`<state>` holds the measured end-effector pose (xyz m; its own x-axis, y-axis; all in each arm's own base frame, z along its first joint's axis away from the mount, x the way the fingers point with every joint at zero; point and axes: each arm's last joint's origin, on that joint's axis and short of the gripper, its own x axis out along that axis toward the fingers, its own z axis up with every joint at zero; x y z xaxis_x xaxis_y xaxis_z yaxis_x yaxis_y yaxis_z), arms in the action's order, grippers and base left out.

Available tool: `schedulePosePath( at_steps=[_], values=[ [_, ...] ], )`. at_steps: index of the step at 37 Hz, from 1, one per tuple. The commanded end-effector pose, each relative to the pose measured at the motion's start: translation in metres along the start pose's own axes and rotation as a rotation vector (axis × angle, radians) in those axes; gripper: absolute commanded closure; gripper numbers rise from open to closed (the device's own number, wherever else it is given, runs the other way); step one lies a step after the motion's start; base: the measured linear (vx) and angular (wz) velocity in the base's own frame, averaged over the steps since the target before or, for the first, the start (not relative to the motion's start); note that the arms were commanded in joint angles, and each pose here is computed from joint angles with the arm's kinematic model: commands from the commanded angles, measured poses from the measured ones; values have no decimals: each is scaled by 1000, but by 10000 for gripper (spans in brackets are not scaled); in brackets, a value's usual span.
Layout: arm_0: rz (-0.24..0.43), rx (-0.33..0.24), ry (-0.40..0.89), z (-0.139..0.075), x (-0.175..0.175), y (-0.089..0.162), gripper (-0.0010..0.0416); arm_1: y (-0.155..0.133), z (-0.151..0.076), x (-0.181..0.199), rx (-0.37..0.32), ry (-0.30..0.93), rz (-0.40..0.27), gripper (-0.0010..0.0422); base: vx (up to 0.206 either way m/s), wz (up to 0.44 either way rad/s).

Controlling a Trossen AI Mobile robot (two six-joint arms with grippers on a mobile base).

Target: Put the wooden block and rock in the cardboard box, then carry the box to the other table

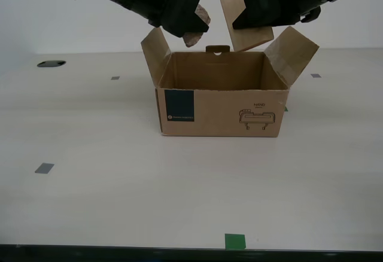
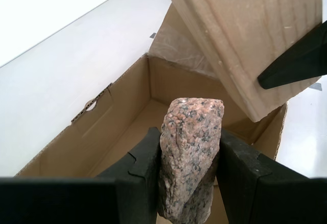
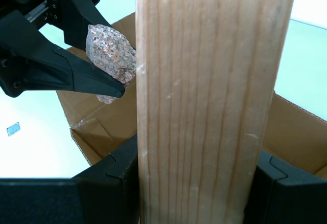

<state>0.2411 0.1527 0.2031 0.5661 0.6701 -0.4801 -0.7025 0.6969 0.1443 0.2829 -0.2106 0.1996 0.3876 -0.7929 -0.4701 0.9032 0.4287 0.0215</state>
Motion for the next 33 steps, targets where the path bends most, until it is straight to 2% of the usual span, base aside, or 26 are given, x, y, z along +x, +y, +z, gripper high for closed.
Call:
schedulePosePath(
  at_steps=[1,33],
  values=[
    [4,-2,-8,1,0,0,406,0,2,0,8,-12,-2,412,0,0],
    [4,0,-1,0,0,0,406,0,3,0,-8,-12,-2,412,0,0]
  ],
)
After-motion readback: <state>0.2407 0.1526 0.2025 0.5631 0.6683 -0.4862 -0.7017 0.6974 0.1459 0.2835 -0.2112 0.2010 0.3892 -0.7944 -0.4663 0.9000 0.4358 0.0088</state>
